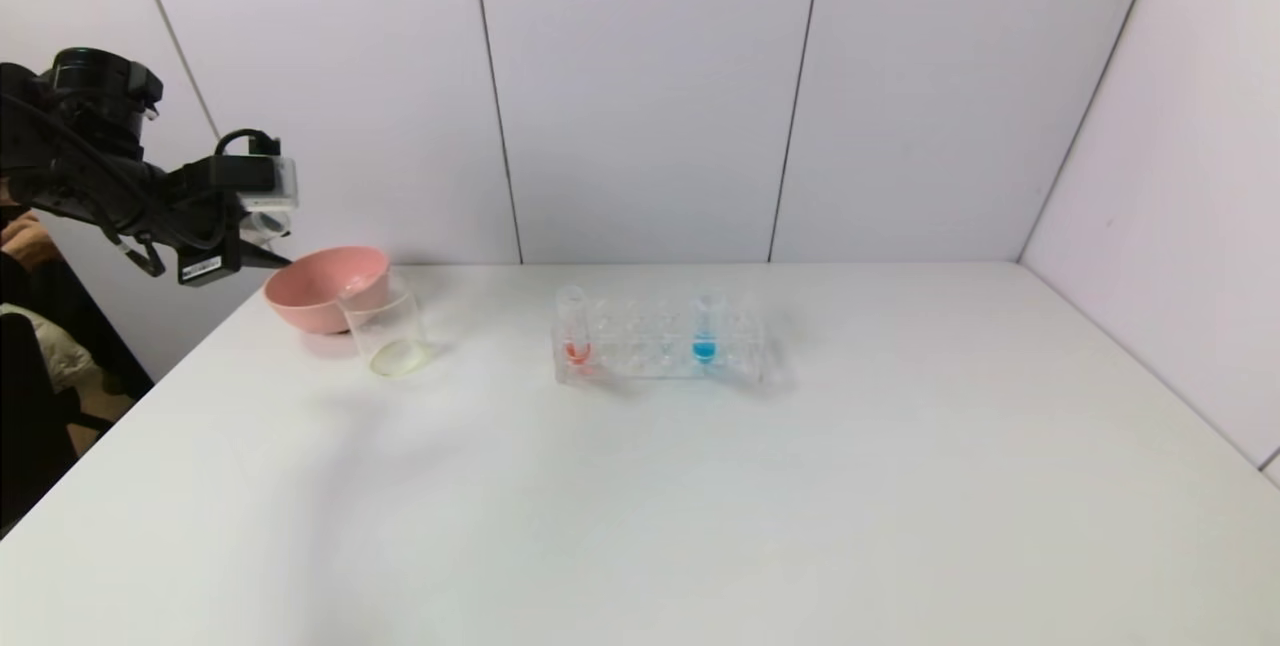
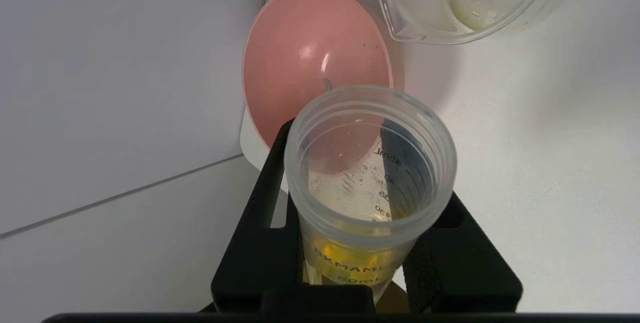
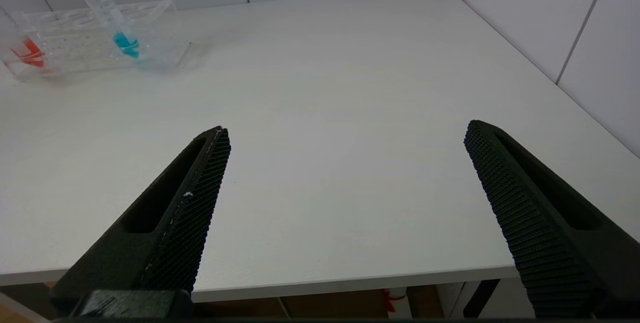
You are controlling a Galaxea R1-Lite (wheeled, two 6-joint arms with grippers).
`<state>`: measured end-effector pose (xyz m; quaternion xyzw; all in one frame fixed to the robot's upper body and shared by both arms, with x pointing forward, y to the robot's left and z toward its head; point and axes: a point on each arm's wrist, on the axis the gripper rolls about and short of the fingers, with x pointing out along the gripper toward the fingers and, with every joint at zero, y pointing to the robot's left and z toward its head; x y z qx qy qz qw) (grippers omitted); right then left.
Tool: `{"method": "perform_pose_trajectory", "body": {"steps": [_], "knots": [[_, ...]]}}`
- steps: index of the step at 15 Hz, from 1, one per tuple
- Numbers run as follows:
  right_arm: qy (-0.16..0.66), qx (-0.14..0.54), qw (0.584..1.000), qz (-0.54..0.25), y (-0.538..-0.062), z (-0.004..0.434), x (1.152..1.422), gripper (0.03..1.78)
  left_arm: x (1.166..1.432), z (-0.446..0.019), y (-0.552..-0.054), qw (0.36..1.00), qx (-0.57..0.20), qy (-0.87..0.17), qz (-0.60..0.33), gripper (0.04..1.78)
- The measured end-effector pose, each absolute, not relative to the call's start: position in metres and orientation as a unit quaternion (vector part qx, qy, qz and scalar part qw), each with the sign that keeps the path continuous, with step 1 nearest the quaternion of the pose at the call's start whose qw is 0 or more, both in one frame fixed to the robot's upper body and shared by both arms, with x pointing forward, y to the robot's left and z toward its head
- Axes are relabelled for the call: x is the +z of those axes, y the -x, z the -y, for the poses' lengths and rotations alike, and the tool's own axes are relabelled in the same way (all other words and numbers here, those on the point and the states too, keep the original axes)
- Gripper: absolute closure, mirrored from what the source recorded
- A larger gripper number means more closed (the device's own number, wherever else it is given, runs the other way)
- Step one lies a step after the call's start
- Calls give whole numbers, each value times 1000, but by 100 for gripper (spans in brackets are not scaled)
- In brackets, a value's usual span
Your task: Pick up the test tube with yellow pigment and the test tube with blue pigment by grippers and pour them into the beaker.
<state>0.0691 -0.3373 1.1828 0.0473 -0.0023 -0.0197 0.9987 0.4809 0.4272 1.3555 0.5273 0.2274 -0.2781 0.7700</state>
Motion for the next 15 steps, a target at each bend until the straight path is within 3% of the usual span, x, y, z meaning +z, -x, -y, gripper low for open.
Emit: {"method": "perform_pose_trajectory", "body": {"steps": [15], "knots": [[-47, -20, 999, 3, -69, 337, 1183, 10, 1344, -400, -496, 715, -282, -589, -252, 128]]}}
